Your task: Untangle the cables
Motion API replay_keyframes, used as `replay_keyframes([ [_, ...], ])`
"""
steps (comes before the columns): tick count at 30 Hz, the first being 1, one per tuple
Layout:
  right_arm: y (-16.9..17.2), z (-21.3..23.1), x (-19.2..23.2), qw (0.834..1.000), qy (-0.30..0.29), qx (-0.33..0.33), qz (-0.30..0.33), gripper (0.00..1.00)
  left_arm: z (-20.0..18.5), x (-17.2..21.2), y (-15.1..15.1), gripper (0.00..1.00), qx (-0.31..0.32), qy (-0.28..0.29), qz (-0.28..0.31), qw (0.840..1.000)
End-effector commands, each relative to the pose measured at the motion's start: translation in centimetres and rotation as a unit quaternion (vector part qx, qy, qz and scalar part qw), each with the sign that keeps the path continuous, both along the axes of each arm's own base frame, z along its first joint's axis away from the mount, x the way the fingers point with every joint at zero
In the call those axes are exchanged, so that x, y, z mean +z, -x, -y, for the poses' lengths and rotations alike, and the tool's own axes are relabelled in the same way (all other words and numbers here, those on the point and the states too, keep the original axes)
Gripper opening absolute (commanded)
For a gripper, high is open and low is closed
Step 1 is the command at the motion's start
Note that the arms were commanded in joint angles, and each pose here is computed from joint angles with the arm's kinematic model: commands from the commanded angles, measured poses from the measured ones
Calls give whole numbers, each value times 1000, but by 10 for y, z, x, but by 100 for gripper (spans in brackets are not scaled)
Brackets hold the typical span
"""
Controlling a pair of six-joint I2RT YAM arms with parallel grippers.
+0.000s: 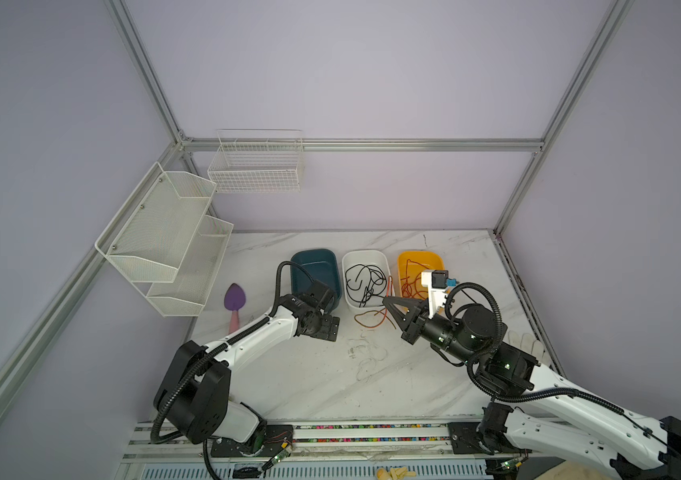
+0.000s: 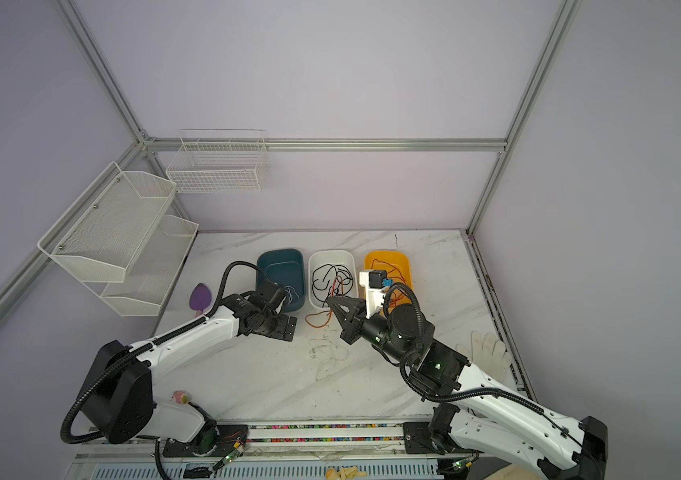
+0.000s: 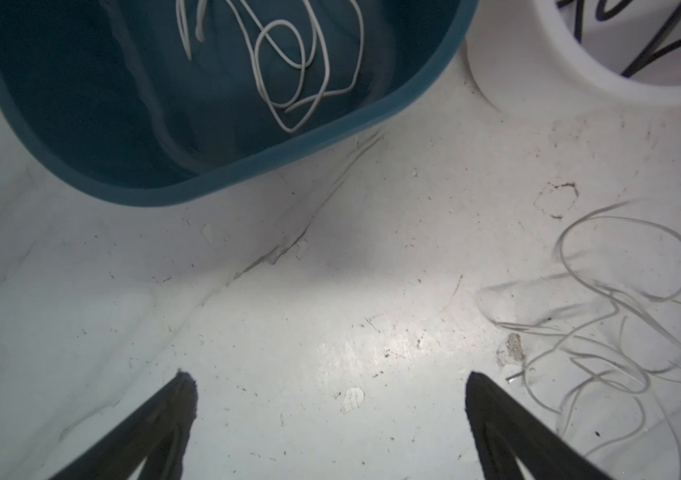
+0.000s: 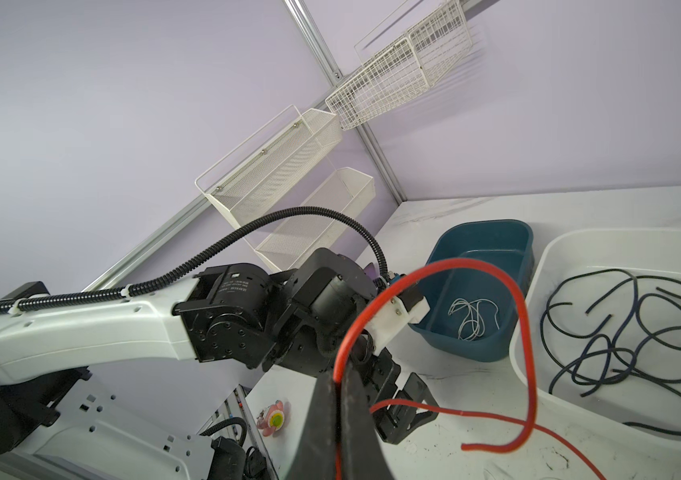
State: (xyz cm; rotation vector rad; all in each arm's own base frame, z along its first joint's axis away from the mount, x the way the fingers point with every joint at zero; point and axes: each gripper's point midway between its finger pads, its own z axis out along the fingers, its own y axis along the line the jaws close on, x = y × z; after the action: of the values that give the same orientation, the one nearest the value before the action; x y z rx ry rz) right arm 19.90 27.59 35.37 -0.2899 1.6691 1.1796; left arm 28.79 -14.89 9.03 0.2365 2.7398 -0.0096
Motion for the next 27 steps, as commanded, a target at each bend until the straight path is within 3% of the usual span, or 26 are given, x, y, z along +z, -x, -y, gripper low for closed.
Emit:
replay_keyframes([
  [1,-1,10,11,1000,-5,-21,11,0,4,31,-22,100,18,-2,44,999],
  [8,-6,15,17,999,-2,-43,8,0,10,29,-21,100,7,12,40,999],
  [18,-28,45,28,989,3,-147,-2,0,27,31,-9,100,-23,69,35,997],
  [27,-50,65,46,973,32,-229,6,0,39,56,3,100,-45,118,60,990],
])
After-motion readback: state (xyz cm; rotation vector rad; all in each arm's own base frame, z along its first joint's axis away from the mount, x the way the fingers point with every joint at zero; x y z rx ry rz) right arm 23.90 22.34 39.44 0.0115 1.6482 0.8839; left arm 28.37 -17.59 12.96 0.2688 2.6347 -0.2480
